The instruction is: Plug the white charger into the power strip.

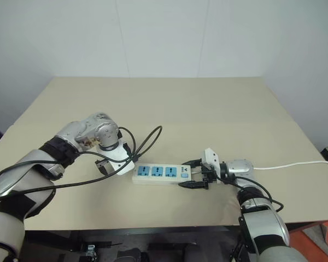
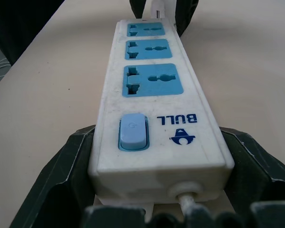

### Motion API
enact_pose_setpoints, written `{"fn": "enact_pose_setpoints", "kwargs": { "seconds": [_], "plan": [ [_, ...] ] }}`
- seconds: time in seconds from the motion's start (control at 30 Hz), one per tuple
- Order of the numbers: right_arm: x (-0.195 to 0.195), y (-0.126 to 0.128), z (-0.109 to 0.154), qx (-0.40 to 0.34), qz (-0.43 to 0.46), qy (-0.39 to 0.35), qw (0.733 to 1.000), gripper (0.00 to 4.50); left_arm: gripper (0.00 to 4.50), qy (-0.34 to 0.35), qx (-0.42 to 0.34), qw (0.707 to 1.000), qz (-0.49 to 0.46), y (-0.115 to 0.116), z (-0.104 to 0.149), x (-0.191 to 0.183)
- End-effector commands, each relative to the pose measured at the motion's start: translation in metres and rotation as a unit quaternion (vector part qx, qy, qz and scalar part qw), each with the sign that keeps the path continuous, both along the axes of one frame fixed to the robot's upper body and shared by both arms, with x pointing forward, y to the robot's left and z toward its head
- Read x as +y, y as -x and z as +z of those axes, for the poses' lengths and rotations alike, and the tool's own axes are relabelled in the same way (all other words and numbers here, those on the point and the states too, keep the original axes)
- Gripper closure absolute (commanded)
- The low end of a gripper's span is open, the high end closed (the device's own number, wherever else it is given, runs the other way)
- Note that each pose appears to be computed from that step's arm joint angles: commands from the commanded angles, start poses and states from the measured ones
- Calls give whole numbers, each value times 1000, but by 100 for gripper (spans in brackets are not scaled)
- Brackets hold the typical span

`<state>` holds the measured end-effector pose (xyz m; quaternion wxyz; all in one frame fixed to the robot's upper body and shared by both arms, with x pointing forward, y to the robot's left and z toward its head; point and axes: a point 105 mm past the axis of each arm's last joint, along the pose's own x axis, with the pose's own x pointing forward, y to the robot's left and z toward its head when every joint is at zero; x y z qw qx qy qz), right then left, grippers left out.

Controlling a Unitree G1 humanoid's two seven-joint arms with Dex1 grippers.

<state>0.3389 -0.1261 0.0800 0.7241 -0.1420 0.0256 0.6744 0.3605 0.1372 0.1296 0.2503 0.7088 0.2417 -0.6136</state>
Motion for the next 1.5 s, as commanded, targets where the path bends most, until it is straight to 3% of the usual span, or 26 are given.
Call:
{"fn": "enact_pose_setpoints", "kwargs": {
  "seconds": [0.03, 0.3, 0.4, 0.7, 1.0, 1.2, 1.3, 1.43, 1.5],
  "plan": [
    [-6, 10, -21, 35, 10, 35, 999, 109, 0, 0, -15, 1000, 2, -4, 3, 1],
    [-6, 10, -22, 35, 8, 39, 999, 109, 0, 8, -3, 1000, 10, -3, -3, 0],
    [-6, 10, -22, 35, 8, 40, 999, 109, 57, 9, 4, 1000, 9, -1, -4, 0],
    [-6, 10, -22, 34, 7, 41, 999, 109, 341, 7, 2, 1000, 8, -3, -7, 1],
    [-5, 9, -21, 32, 6, 41, 999, 109, 347, 40, -1, 999, 5, -2, 4, -6],
    [-6, 8, -19, 30, 7, 40, 999, 109, 347, 180, -1, 983, 26, -1, 47, -29],
    [-6, 9, -20, 30, 8, 40, 999, 109, 347, 289, 13, 956, 42, 3, 79, -38],
    [-6, 8, -18, 29, 11, 41, 999, 109, 347, 453, 83, 884, 74, 12, 113, -43],
    [-4, 8, -18, 25, 17, 44, 999, 109, 347, 567, 156, 803, 97, 16, 126, -42]
  ]
}}
